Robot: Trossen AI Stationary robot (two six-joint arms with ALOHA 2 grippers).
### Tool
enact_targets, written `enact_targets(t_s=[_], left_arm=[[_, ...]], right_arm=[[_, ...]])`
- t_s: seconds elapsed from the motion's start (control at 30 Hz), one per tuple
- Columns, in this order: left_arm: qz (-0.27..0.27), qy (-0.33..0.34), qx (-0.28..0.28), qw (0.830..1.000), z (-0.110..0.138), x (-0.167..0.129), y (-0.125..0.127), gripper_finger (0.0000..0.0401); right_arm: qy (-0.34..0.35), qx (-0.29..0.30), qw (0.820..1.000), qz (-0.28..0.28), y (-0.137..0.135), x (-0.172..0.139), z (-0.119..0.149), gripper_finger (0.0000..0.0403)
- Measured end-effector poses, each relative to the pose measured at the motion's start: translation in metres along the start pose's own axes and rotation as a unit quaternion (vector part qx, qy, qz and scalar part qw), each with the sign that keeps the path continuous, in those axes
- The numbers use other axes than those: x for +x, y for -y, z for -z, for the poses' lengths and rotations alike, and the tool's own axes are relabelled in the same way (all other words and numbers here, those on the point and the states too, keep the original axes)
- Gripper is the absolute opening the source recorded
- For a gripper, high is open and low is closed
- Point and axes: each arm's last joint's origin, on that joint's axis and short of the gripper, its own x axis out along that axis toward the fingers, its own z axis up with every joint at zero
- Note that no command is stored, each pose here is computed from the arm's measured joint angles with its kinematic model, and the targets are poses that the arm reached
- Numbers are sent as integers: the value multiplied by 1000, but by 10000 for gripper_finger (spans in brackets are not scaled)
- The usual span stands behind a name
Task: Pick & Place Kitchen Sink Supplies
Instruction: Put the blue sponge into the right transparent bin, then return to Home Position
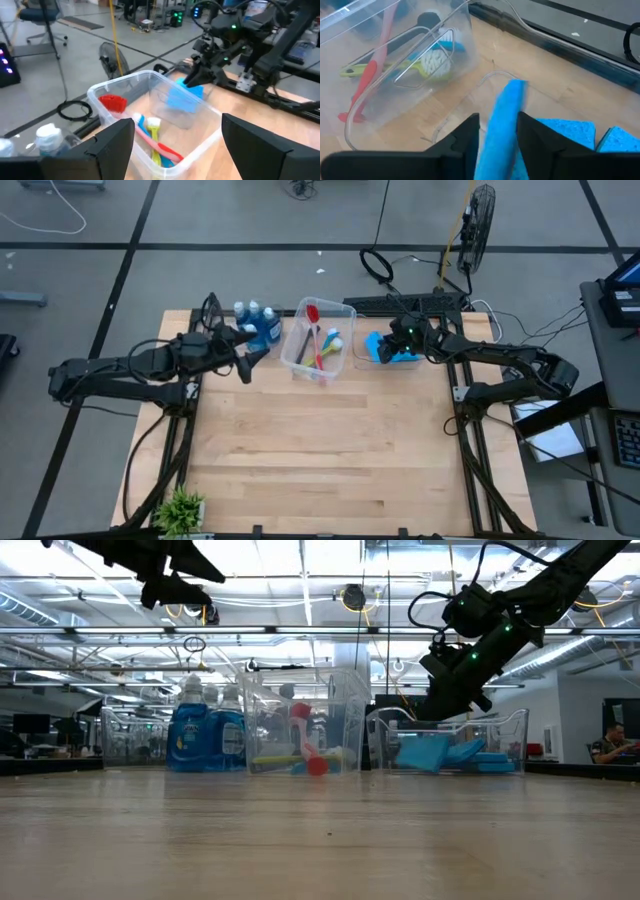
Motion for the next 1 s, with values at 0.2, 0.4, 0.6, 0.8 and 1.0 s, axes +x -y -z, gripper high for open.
enact_targets(t_s=[0.2,0.4,0.6,0.8,1.0], left_arm=[[-22,-20,-52,998,4,0,-4,298],[27,-24,-18,999,3,-7,-2,301],[63,0,-2,998,-2,-28,-2,300],[78,-4,8,997,1,-46,-4,303],[103,6,34,994,1,-57,-3,307]], right_arm=[[11,-2,1000,-3,-1,-4,-3,154],[58,-9,998,-16,-4,-25,-13,164],[120,-25,992,-37,-9,-57,-23,157],[181,-36,981,-54,-12,-90,-28,156],[201,-32,977,-61,-10,-115,-24,155]])
